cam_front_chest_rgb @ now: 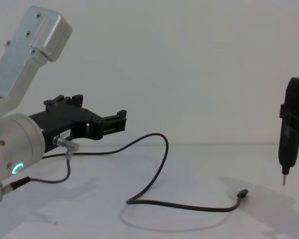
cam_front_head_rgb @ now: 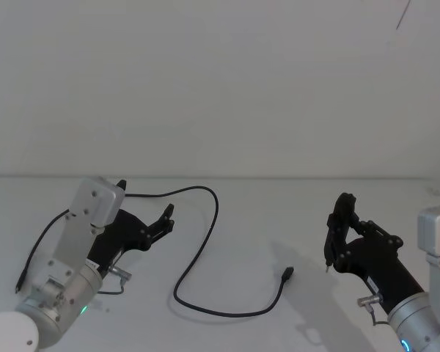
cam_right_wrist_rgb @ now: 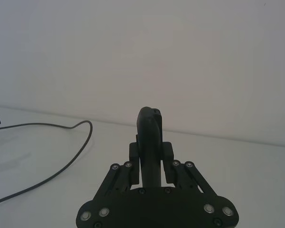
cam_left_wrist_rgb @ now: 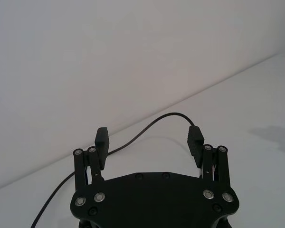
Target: Pick up the data cable with the one hand.
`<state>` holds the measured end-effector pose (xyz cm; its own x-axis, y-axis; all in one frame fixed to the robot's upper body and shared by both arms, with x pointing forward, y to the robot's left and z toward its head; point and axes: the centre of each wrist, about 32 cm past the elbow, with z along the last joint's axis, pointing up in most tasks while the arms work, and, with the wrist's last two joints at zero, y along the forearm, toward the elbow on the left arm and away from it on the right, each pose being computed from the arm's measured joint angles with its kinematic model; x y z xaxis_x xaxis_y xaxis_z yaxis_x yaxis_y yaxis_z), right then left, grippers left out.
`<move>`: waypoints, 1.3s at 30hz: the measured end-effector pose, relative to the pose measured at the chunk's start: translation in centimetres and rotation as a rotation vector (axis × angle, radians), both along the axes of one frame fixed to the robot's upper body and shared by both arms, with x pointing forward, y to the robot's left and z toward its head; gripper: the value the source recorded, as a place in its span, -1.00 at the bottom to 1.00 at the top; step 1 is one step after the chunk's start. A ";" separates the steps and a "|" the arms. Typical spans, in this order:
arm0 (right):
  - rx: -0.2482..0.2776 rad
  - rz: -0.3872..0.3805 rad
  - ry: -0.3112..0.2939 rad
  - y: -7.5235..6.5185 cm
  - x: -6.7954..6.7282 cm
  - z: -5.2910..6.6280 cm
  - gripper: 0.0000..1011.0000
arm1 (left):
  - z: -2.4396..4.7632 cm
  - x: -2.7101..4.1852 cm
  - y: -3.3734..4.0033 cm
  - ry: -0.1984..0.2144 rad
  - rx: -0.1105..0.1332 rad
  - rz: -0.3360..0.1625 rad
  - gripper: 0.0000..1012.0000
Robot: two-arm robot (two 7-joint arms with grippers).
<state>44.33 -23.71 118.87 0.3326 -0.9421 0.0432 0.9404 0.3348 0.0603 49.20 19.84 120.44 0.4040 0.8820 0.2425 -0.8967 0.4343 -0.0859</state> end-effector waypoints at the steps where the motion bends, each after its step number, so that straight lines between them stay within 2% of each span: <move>1: 0.000 0.000 0.000 0.0 0.0 0.0 -0.44 | 0.00 0.00 0.00 0.000 0.000 0.000 0.98; 34: 0.000 0.000 0.000 0.0 0.0 0.0 -0.44 | 0.01 0.01 0.00 0.000 0.000 -0.001 0.98; 39: 0.000 0.000 0.000 0.0 0.0 0.0 -0.44 | 0.18 0.14 0.03 0.002 0.005 -0.016 0.98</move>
<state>44.33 -23.71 118.87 0.3326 -0.9421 0.0433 0.9404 0.3348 0.0603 49.34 19.87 120.63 0.4189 0.8740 0.2464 -0.8895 0.4494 -0.0821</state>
